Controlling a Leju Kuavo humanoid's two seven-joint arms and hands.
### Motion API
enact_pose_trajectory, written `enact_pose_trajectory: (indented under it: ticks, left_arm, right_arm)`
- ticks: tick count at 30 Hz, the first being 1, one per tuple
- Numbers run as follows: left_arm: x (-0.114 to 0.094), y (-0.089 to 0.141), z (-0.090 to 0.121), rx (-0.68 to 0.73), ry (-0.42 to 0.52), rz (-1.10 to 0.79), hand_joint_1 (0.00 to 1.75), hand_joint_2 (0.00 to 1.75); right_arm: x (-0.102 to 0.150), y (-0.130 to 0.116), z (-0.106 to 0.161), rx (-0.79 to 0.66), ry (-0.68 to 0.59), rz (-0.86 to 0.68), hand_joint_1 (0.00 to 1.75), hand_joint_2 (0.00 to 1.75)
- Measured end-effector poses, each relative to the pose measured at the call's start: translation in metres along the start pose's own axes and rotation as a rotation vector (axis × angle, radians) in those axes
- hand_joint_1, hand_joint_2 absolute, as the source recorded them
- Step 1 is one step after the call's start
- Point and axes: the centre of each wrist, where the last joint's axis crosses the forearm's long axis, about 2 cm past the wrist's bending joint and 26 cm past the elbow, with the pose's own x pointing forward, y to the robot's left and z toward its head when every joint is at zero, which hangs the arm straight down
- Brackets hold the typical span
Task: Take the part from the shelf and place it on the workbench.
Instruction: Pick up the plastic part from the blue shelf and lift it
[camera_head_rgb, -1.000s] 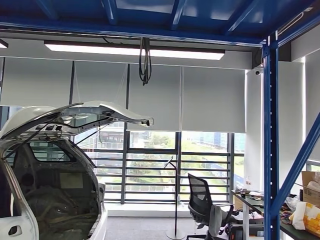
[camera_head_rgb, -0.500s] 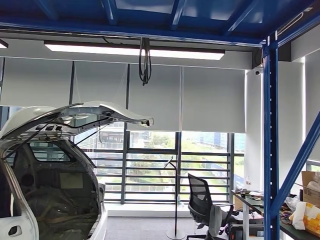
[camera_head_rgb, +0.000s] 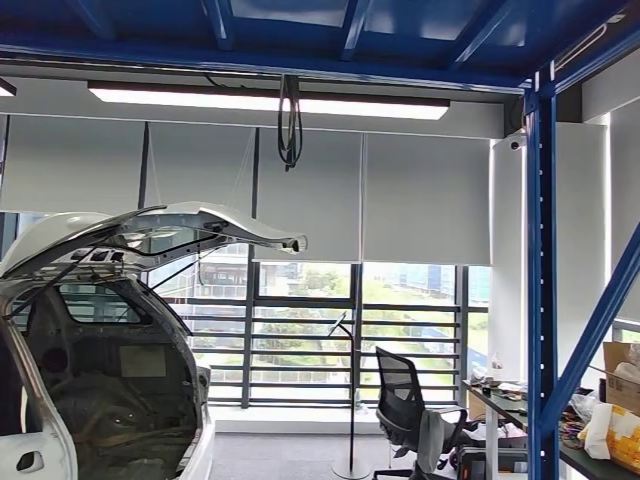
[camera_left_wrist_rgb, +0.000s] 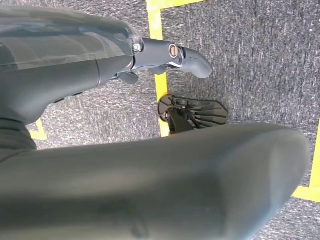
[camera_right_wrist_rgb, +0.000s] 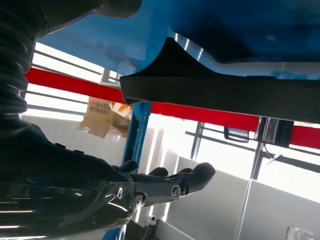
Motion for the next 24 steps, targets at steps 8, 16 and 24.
enact_pose_trajectory:
  ticks: [8, 16, 24]
  left_arm:
    - [0.001, 0.0, 0.0, -0.005, -0.002, -0.008, 0.0, 0.0]
    - [0.001, 0.0, 0.0, -0.011, -0.006, -0.016, 0.0, 0.0]
    - [0.001, -0.001, 0.0, -0.017, -0.007, -0.023, 0.0, 0.0]
  right_arm:
    - [0.003, -0.007, -0.015, -0.034, -0.016, 0.033, 0.0, 1.75]
    - [0.009, -0.009, -0.027, -0.035, -0.073, 0.043, 0.0, 1.75]
    - [0.025, -0.008, -0.039, -0.007, -0.152, 0.018, 0.0, 1.75]
